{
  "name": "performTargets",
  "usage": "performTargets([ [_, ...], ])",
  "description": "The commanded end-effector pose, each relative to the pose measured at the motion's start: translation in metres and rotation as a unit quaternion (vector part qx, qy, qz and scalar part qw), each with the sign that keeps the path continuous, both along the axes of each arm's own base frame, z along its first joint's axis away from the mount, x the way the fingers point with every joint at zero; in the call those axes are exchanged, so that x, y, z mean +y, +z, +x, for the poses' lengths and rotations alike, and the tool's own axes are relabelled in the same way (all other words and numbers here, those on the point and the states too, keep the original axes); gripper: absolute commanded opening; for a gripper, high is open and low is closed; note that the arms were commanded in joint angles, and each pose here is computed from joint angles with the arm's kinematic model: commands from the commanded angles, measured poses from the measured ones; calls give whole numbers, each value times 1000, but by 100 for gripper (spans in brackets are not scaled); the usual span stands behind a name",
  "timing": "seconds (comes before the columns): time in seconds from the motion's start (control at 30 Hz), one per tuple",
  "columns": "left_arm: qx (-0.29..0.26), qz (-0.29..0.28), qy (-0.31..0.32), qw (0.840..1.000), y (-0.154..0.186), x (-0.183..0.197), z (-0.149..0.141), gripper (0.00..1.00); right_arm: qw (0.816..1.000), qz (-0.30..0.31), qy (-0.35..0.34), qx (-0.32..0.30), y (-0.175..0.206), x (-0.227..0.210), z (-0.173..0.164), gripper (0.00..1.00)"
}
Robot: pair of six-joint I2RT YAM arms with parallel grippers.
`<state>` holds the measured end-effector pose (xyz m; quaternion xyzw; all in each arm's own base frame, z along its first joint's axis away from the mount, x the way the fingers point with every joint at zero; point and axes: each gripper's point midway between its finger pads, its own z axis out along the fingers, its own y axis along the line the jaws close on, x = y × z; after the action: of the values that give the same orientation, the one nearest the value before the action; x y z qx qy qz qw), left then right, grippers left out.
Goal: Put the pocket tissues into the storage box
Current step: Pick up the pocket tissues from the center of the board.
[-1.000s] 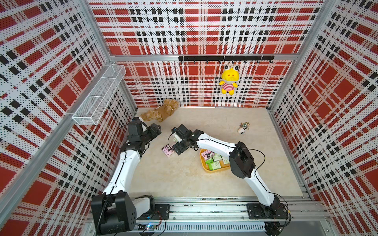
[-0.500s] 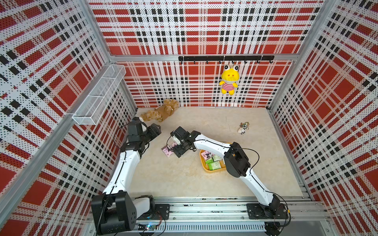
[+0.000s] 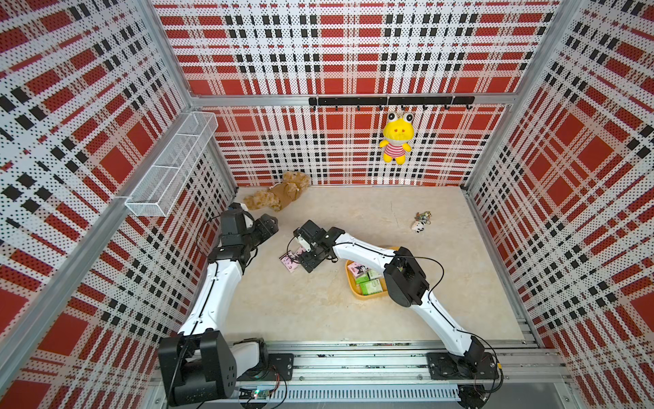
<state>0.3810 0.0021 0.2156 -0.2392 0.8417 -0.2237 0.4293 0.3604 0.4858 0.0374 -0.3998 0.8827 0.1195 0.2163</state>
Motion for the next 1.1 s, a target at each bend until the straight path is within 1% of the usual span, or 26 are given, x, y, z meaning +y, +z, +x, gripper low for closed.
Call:
performTargets([
  [0.0,-11,7,-5,1000,6,3,3,80,1000,1,2,1,-5,5,0,85],
  [0.13,-9,8,-8,1000,4,2,1,80,1000,0,4,-1,-7,5,2,83],
  [0.37,-6,10,-5,1000,1,5,-3,80,1000,3,7,-1,-8,9,3,75],
  [0.57,-7,9,-5,1000,1,6,-2,80,1000,4,11,-1,-7,10,2,72],
  [0.6,-7,10,-6,1000,2,6,-2,80,1000,2,12,0,-9,9,2,70],
  [0.67,-6,10,-6,1000,1,6,-2,80,1000,1,13,1,-9,9,2,64],
  [0.77,-7,11,-6,1000,1,6,-3,80,1000,3,13,3,-9,9,1,61],
  [0.93,-10,9,-7,1000,4,6,-3,80,1000,16,13,4,-2,10,0,57],
  [1.07,-9,10,-5,1000,4,7,-4,80,999,36,16,-5,16,13,0,55],
])
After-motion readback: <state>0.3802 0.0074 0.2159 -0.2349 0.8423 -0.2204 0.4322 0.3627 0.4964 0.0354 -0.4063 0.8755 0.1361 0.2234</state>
